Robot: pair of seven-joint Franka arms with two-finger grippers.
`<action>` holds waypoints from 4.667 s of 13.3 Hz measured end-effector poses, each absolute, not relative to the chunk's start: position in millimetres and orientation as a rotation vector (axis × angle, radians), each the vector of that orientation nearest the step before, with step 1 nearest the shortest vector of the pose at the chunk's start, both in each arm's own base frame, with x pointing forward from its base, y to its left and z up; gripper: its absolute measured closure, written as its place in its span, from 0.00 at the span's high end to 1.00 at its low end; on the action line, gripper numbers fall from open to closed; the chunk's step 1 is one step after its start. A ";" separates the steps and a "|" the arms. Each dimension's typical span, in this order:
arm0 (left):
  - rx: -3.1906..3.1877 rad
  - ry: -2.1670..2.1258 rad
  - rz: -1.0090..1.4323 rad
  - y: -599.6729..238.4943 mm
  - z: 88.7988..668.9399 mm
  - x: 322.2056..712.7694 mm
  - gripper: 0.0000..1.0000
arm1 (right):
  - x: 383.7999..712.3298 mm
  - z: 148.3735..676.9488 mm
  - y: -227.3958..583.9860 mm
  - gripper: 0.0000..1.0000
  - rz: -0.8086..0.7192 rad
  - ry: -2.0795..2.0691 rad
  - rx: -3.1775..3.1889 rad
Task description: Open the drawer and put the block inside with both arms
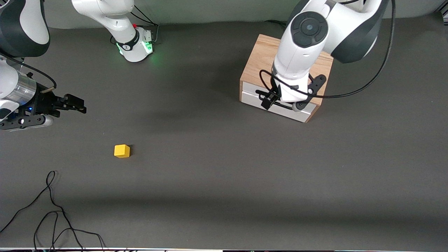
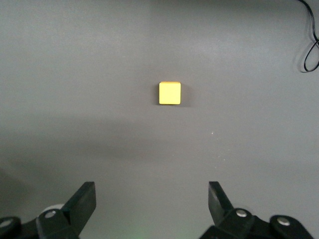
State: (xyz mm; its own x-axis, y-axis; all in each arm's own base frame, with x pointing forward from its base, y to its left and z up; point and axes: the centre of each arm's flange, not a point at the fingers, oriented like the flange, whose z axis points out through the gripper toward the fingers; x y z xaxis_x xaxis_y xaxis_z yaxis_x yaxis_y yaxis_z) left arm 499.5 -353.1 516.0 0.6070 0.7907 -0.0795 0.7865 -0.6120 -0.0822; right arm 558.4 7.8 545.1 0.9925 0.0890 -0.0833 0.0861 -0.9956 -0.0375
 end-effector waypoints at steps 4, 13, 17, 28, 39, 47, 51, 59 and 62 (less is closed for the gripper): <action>-2.644 -1.390 0.242 -346.0 505.2 490.3 1.00 | 558.0 546.8 7.1 1.00 0.129 -0.134 -3.102; -2.461 -1.501 0.268 -357.2 444.0 502.2 1.00 | 558.6 551.2 4.4 1.00 0.117 -0.126 -3.103; -2.465 -1.513 0.254 -359.8 406.7 506.2 1.00 | 558.6 551.5 4.4 1.00 0.116 -0.126 -3.103; -2.463 -1.519 0.223 -349.5 340.4 492.9 1.00 | 557.2 548.4 5.8 1.00 0.144 -0.130 -3.101; -2.423 -1.504 0.237 -356.6 293.3 487.8 1.00 | 560.3 559.7 5.5 1.00 0.085 -0.144 -3.132; -2.451 -1.519 0.210 -359.2 286.2 493.7 1.00 | 560.3 559.1 5.8 1.00 0.086 -0.146 -3.134; -2.482 -1.535 0.184 -365.4 290.6 504.0 1.00 | 560.4 558.5 5.7 1.00 0.088 -0.146 -3.134; -2.510 -1.546 0.148 -377.2 290.3 526.6 1.00 | 562.5 554.6 5.7 1.00 0.089 -0.146 -3.134; -2.542 -1.560 0.117 -379.8 292.4 531.7 1.00 | 564.8 552.1 5.8 1.00 0.084 -0.146 -3.134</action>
